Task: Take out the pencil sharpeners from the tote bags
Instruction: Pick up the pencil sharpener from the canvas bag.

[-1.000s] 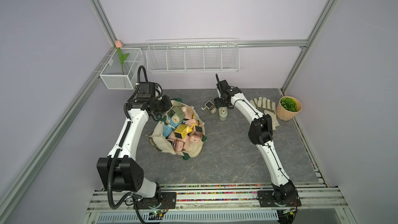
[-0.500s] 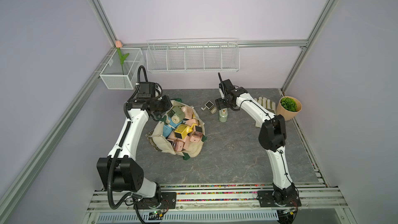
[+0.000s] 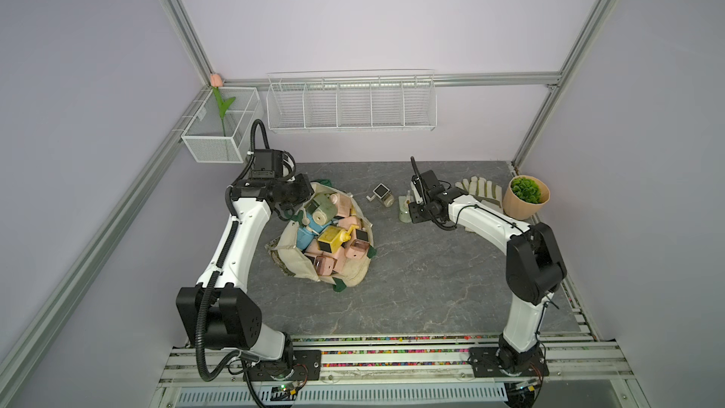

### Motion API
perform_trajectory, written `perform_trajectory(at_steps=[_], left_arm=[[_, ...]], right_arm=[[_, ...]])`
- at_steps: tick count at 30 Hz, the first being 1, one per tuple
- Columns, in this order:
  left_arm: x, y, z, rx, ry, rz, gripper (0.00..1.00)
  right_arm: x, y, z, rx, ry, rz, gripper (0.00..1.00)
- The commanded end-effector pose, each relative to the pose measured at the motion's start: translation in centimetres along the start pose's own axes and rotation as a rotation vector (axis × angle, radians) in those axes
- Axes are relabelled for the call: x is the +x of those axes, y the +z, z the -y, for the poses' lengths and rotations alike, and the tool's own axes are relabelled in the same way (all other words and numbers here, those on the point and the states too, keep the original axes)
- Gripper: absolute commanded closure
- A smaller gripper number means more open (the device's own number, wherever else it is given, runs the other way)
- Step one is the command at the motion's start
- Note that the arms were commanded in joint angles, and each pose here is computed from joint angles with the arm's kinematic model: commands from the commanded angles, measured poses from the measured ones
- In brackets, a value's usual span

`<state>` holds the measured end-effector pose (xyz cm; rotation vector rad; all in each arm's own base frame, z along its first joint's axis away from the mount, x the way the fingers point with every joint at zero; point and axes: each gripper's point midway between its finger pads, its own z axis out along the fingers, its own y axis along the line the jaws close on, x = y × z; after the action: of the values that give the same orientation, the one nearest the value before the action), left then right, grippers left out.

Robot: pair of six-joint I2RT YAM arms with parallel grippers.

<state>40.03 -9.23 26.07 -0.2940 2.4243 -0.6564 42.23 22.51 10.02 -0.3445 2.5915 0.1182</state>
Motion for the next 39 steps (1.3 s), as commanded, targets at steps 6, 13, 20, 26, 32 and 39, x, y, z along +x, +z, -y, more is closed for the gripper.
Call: perform_trajectory(at_steps=[6,13,20,26,32,39], left_arm=[[-0.2,-1.4,0.1,-0.001,0.014,0.034,1.00],[-0.2,-1.5,0.1,-0.001,0.014,0.037,1.00],[-0.1,-1.4,0.1,-0.003,0.013,0.035,1.00],[-0.2,-1.4,0.1,-0.004,0.014,0.037,1.00],[-0.1,-1.4,-0.1,-0.010,0.013,0.036,1.00],[-0.2,-1.4,0.0,-0.006,0.014,0.037,1.00]], right_arm=[[-0.8,4.7,-1.2,-0.014,0.006,-0.015,0.61],[-3.7,7.2,-1.0,0.023,0.006,0.016,0.64],[-4.8,6.2,-1.8,-0.006,-0.027,0.048,0.62],[-4.6,-2.1,-4.3,-0.088,-0.060,0.203,0.48],[-2.5,-10.0,-10.8,-0.279,-0.260,0.342,0.34],[1.7,-12.8,-18.2,-0.395,-0.694,0.442,0.28]])
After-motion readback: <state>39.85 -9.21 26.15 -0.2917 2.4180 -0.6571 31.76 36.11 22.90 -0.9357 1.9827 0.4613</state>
